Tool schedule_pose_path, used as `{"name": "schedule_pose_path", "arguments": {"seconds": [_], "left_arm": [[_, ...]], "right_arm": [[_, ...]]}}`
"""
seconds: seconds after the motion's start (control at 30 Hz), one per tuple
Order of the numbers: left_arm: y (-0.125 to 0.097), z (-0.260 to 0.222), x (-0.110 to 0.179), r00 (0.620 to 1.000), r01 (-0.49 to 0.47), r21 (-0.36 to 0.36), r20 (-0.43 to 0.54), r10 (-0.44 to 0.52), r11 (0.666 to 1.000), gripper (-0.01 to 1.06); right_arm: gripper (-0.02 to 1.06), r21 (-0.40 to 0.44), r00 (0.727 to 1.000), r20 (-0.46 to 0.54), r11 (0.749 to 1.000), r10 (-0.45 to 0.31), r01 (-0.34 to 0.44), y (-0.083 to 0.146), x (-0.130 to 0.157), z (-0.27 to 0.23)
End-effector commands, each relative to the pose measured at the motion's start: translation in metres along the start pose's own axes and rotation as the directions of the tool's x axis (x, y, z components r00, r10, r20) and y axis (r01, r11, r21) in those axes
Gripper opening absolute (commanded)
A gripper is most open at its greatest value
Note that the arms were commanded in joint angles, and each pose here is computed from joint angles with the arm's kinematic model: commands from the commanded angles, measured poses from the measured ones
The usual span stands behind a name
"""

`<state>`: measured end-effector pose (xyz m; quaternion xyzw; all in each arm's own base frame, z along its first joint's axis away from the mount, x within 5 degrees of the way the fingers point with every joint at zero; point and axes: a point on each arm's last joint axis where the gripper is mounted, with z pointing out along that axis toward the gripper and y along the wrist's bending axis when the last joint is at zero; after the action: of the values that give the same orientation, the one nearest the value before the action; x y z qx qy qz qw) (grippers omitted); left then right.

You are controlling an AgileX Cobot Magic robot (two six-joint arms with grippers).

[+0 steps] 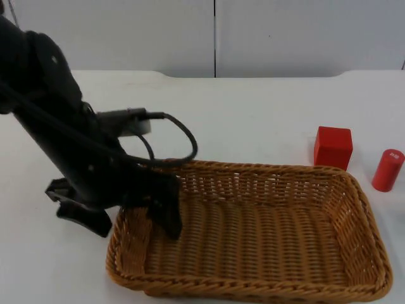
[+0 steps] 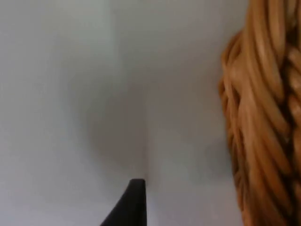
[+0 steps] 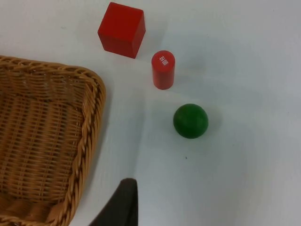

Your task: Pick up the basket with the left hand and place the object to the left of the red cylinder into the basket with the right hand.

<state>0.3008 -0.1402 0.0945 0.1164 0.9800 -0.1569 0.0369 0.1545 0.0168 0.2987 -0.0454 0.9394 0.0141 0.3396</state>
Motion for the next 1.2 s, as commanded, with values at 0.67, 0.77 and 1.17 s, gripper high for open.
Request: {"name": "schedule_pose_path", "arguments": {"seconds": [0.67,0.77,1.17], "left_arm": [[-0.006,0.028,0.002,0.989,0.142,0.024,-0.033,-0.141,0.99,0.0],[-0.004,0.025,0.005,0.987,0.15,0.035,-0.068,-0.147,0.988,0.0],[0.036,-0.063,0.003,0.987,0.158,0.14,-0.023,-0.156,0.978,0.0]], "right_arm": [[1.05,0.019,1.0,0.025,1.0,-0.017,0.017,-0.002,-0.003,-0.001],[1.05,0.019,1.0,0.025,1.0,-0.017,0.017,-0.002,-0.003,-0.001],[1.05,0.018,0.999,0.031,1.0,-0.016,0.015,-0.002,-0.004,-0.001]]}}
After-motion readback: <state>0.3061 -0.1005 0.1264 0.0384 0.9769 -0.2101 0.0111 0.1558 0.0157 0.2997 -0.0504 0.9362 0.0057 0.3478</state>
